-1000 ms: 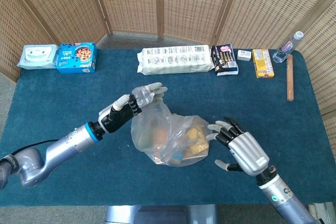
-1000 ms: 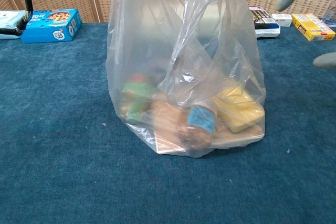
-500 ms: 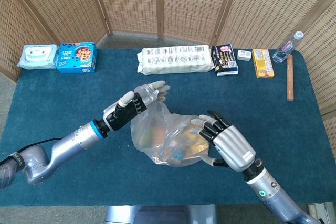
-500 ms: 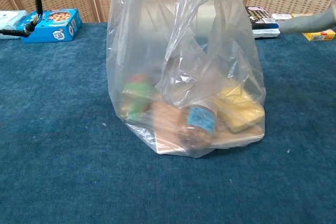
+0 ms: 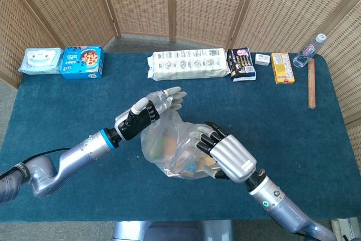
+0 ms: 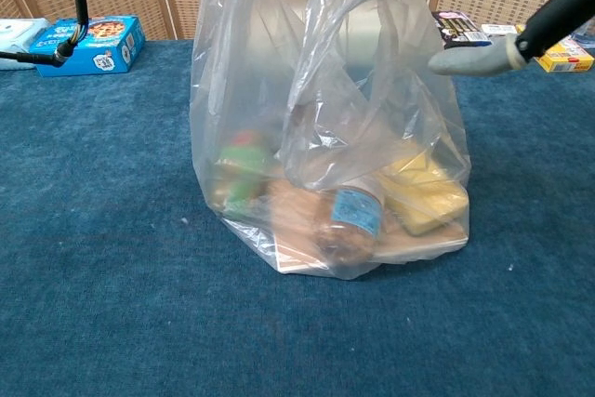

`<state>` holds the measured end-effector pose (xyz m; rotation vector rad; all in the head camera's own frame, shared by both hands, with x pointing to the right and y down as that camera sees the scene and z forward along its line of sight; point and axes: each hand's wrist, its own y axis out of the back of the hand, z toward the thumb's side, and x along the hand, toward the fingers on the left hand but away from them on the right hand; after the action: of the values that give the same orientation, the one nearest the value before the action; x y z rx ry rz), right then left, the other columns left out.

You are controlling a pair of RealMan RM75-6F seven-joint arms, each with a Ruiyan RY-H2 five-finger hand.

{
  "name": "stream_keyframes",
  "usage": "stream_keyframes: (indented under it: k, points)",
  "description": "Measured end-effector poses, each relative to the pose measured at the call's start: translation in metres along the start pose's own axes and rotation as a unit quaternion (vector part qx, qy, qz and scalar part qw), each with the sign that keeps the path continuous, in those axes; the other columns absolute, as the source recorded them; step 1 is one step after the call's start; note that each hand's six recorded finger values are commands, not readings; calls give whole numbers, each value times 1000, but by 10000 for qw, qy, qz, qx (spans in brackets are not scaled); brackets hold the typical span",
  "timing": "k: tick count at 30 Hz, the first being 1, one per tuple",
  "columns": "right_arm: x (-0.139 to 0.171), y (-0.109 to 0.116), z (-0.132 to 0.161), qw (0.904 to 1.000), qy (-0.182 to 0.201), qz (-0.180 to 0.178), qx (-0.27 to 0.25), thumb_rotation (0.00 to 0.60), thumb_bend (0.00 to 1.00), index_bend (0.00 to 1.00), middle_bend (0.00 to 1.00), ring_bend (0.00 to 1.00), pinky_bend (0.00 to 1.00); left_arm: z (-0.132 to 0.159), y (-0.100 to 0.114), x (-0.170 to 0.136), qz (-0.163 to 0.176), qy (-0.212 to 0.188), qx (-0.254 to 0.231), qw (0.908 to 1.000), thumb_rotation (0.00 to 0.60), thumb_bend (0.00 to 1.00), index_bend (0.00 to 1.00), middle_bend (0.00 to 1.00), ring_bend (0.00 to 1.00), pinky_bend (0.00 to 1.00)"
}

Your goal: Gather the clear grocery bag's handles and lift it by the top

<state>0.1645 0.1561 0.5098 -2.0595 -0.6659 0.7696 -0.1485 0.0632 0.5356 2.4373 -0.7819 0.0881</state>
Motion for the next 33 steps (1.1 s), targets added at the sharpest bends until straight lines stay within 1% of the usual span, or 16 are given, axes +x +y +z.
stream_keyframes:
  k: [3,7,13,16,28,33]
  points:
    - [-4,-1,2,10000,14,28,62,600,345,265,206,156,73,0,-1,1,-5,6,-12,10000,0,193,0,0,0,0]
    - [-6,-3,1,9996,-25,85,286,600,345,277,214,156,69,1,0,0,-2,-12,-10,10000,0,193,0,0,0,0]
    - [1,-3,-13,9976,-309,130,600,600,345,321,217,156,68,1,2,-2,22,-13,-28,10000,0,193,0,0,0,0]
    - [7,2,-16,9973,-400,79,607,600,345,321,218,156,67,-1,2,-2,23,17,-18,10000,0,193,0,0,0,0]
    - [4,12,-9,9983,-252,-113,511,600,345,229,218,156,67,-7,1,2,15,114,-52,9999,0,193,0,0,0,0]
    - [1,14,-6,9985,-185,-133,493,600,345,204,217,155,68,-8,3,3,46,127,-63,9999,0,193,0,0,0,0]
